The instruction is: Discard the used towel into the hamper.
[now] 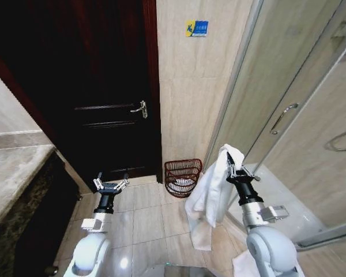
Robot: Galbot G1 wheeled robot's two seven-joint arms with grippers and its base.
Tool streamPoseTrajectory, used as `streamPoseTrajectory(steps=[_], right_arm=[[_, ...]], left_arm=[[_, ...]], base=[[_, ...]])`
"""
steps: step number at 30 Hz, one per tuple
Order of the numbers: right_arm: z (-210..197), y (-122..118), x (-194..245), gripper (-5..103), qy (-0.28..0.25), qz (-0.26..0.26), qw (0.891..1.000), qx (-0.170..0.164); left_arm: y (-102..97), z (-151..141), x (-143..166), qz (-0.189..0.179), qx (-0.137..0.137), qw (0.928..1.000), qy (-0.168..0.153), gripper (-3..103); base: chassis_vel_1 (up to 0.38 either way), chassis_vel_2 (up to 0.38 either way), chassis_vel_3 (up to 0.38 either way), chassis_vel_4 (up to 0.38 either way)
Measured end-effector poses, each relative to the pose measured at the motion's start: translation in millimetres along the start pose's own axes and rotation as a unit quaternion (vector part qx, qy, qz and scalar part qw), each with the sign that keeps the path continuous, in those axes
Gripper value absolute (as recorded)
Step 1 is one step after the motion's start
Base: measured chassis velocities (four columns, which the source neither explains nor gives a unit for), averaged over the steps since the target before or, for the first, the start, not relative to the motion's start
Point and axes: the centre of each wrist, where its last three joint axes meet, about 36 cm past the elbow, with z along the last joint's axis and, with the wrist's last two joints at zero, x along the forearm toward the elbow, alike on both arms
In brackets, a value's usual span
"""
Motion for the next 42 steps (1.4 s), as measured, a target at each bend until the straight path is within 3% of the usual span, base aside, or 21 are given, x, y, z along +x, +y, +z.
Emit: streamPoseTrajectory(steps=[32, 42], right_arm=[[1, -2, -3, 4, 0.000, -0.019, 1.000, 0.000], [-8, -11, -17, 4, -0.005, -0.027, 0.999, -0.019]], left_arm=[[-3.1, -6, 4, -0.004, -0.004, 1.0000, -0.001, 98], [-5.7, -7, 7, -0.016, -0.006, 0.9998, -0.002, 93]], base=[[-0.047, 0.047, 0.045, -0.045], [-0.012, 0.011, 0.019, -0.011]])
